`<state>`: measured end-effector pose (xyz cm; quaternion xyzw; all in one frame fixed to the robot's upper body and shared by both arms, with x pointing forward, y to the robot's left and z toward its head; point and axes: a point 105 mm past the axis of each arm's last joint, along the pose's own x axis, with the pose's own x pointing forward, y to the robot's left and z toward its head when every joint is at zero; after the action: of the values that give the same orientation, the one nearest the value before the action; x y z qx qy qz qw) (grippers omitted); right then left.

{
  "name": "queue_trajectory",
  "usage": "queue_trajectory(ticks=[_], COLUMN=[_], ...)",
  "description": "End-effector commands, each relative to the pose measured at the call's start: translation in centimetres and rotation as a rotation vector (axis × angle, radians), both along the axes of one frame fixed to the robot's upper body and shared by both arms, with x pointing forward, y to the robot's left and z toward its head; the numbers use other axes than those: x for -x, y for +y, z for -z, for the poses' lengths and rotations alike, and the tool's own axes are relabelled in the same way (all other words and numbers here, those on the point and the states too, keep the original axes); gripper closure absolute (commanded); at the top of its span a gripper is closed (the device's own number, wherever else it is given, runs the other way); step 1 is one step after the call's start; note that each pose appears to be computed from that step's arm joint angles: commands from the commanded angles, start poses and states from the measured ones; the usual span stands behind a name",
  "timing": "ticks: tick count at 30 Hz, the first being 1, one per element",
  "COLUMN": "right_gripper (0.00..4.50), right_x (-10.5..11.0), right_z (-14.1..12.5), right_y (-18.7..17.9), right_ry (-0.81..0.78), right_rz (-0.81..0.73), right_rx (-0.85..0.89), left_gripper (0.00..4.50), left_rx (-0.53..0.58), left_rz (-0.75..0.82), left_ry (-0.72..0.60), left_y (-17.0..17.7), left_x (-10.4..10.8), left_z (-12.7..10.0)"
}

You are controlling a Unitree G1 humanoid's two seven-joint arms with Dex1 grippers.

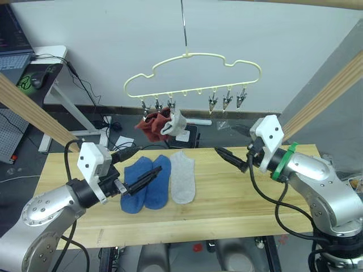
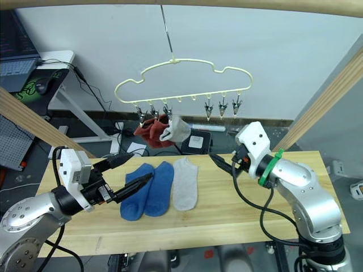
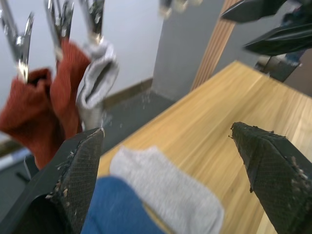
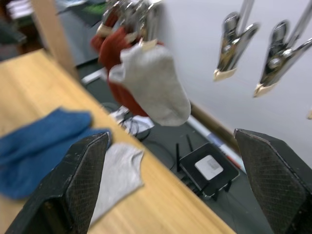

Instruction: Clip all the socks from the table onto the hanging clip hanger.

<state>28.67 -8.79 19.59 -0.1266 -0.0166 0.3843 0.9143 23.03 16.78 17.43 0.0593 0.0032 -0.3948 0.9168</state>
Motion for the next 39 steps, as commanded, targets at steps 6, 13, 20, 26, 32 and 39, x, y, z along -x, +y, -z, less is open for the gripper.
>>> queue_trajectory(ticks=[6,13,20,26,32,39], right_gripper=[1.83,1.83,1.83,1.83,1.83,1.83], right_x=[-0.1,-1.7,-3.1,-4.4,-5.5,-6.4], right_z=[-1.1,-1.1,-1.4,-1.8,-2.3,-3.2], right_y=[2.1,3.4,4.4,4.6,4.5,4.6], right_ry=[-0.066,-0.081,-0.092,-0.117,-0.139,-0.148], right_rz=[0.063,0.144,0.239,0.319,0.365,0.399], right_rx=[-0.073,-0.103,-0.149,-0.161,-0.176,-0.226], left_gripper=[0.01,0.01,0.01,0.01,0.01,0.01], left_rx=[-0.017,-0.02,-0.005,-0.003,-0.01,-0.014], left_rz=[0.043,0.056,0.083,0.108,0.115,0.124], left_ry=[-0.078,-0.111,-0.132,-0.137,-0.134,-0.134], left_y=[-1.2,-1.7,-2.4,-2.8,-2.8,-2.9], left_x=[0.5,-0.4,-1.2,-1.6,-1.8,-1.9], left_z=[-1.0,-1.6,-2.5,-2.9,-2.9,-2.8])
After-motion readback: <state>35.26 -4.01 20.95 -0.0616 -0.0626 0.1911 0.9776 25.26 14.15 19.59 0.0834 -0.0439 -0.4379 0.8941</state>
